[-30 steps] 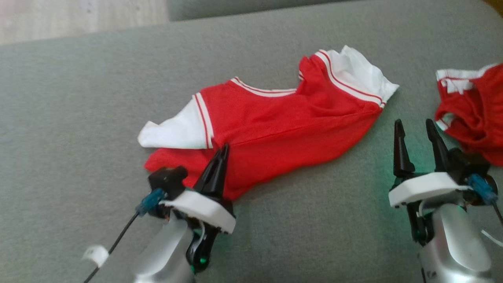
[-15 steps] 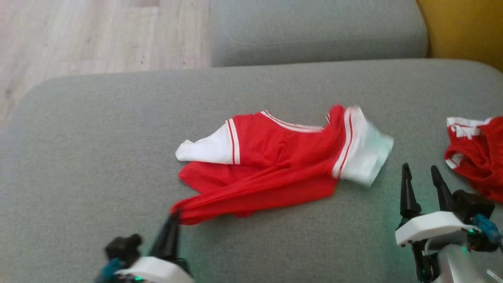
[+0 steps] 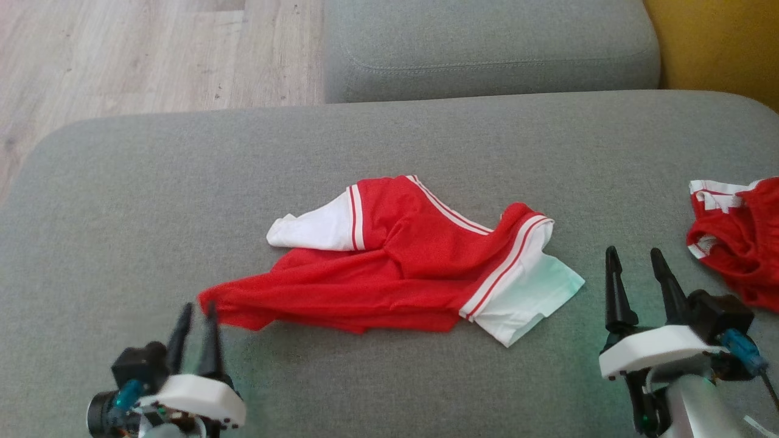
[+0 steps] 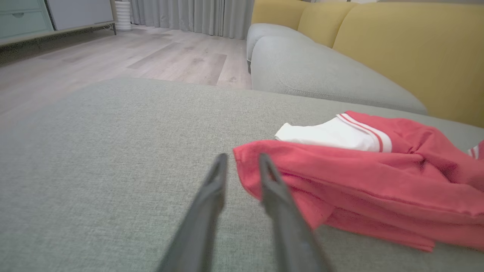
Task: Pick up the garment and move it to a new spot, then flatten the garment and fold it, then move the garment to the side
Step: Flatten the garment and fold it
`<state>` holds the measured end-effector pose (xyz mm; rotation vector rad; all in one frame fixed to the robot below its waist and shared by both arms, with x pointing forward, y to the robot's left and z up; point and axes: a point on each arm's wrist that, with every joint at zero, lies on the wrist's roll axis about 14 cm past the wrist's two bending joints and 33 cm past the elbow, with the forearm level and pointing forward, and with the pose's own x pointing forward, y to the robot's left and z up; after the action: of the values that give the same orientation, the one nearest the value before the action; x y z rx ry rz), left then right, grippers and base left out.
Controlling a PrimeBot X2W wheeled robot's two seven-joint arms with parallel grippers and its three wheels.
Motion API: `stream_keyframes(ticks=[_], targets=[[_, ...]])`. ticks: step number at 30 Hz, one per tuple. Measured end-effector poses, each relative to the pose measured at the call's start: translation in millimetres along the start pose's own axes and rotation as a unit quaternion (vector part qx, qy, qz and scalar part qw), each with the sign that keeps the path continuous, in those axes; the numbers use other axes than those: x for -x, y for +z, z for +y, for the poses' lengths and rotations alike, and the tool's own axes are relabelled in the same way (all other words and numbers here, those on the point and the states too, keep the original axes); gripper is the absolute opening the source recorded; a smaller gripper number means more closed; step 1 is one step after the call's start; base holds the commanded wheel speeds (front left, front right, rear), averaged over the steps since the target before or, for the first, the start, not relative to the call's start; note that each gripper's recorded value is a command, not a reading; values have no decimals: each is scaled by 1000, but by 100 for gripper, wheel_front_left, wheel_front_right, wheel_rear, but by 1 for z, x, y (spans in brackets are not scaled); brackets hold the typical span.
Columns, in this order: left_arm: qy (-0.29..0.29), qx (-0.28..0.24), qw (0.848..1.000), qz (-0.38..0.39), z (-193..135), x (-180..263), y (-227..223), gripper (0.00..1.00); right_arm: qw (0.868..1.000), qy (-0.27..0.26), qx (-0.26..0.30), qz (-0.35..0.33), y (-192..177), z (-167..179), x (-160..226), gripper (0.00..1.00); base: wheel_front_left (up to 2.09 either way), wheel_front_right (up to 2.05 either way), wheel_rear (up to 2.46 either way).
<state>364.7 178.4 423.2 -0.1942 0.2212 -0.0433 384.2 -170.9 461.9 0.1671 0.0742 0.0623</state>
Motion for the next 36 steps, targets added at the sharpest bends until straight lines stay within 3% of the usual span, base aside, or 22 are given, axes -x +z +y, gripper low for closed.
stream_keyframes(ticks=[6,16,20,27,31,32,33,34,35,36], targets=[[17,-53,998,-1,-2,10,-6,100,1000,12,10,3,-2,7,-2,100,0,0,0],[23,-54,998,17,-2,23,-23,100,996,35,53,56,-33,16,-1,100,0,0,0],[17,-44,999,27,-6,22,-30,100,990,39,81,106,-62,13,-3,100,0,0,0],[22,-44,998,34,-1,17,-33,100,982,51,112,140,-78,16,-32,100,0,0,0],[28,-41,998,39,3,20,-36,100,972,56,121,193,-108,14,-22,100,0,0,0],[29,-41,998,38,3,21,-36,100,971,54,120,197,-110,13,-23,87,0,0,0],[29,-41,998,38,3,21,-36,100,972,51,117,198,-110,12,-24,43,0,0,0],[29,-40,998,37,3,21,-35,100,972,48,115,199,-109,11,-24,7,0,0,0],[27,-40,998,37,2,20,-35,100,973,42,112,199,-109,8,-24,0,0,0,0],[26,-38,998,36,1,20,-34,100,973,35,108,198,-107,4,-24,0,0,0,0]])
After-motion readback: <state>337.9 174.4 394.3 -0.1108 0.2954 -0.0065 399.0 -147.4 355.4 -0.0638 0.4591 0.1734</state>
